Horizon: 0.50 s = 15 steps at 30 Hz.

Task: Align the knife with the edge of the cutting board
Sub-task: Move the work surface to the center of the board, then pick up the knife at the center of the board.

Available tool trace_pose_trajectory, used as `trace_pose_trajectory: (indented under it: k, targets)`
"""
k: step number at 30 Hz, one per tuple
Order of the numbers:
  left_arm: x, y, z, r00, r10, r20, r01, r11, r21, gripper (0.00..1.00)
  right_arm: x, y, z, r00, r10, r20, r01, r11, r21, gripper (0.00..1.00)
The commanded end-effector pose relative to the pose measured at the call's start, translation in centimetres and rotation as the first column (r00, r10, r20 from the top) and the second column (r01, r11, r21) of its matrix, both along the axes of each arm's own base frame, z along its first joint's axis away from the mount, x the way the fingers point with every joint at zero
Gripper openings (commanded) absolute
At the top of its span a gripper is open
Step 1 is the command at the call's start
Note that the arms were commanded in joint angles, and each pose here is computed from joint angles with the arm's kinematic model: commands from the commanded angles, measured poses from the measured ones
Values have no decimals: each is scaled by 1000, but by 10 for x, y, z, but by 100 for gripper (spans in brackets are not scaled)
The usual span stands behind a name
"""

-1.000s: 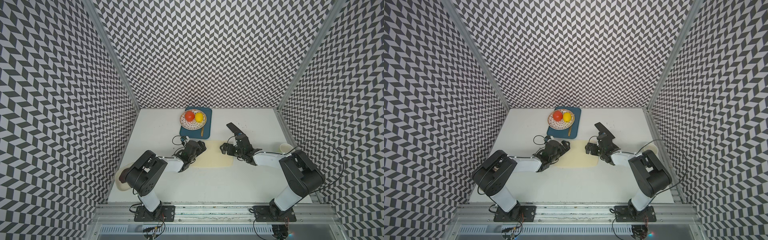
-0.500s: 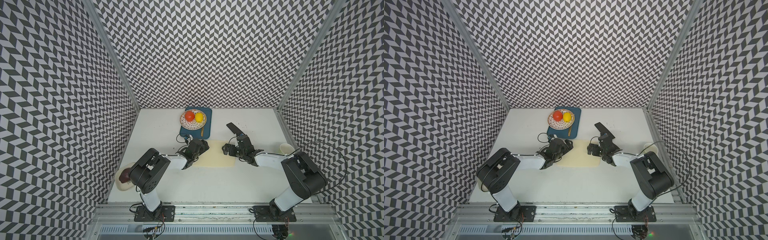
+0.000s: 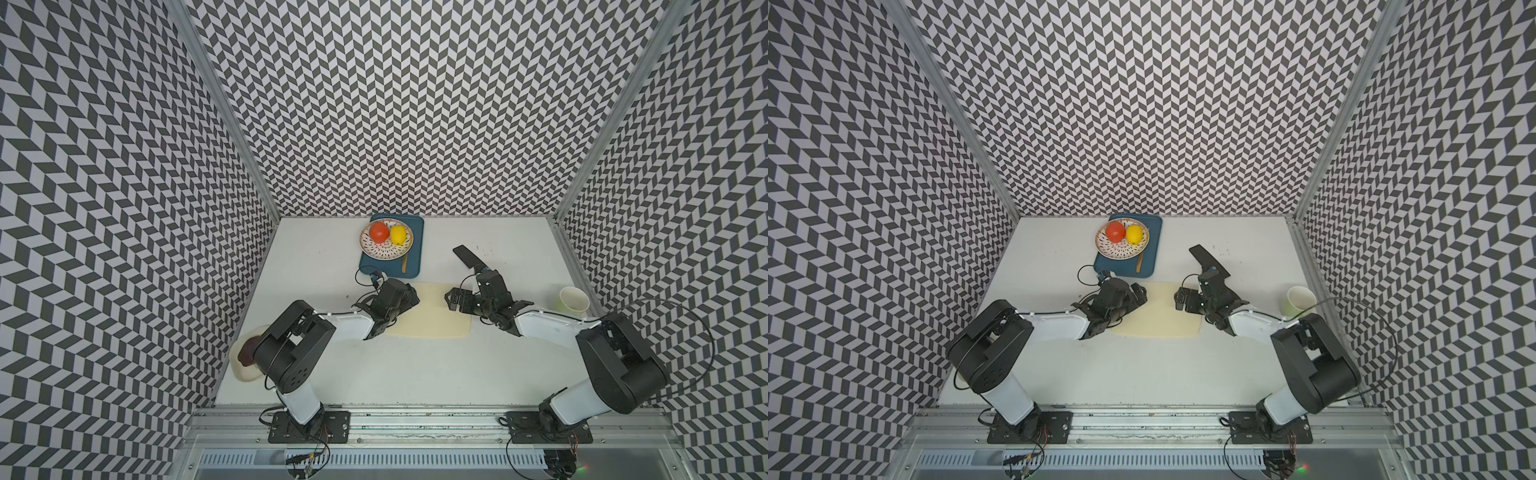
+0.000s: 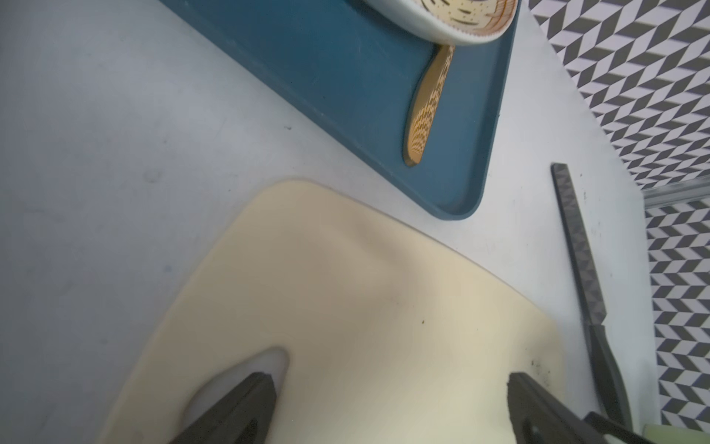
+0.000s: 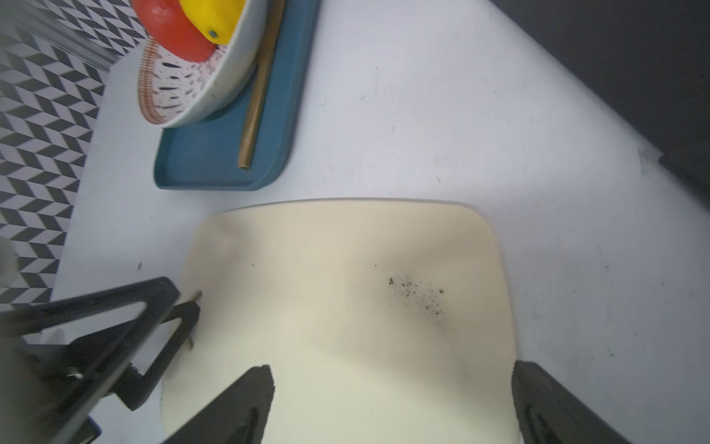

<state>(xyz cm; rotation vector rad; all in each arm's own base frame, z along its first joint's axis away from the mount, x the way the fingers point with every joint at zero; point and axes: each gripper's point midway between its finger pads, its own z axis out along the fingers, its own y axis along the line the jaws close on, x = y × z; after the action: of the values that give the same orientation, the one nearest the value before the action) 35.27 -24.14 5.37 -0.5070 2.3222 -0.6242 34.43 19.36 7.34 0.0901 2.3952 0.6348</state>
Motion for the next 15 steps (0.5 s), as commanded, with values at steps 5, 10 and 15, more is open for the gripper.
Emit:
trace_pose_trajectory:
  k: [5,10,15]
  targets:
    - [5,10,49,994,-43,96,31,993,118,100,12,-14,43,989,-59,133,65,997,-40,100]
    - [-9,26,76,983,-45,177,21,991,136,100,29,-38,49,973,-164,160,187,973,-136,100]
    - [-22,51,93,967,-39,254,-11,981,191,100,54,-65,38,967,-228,110,247,944,-219,100]
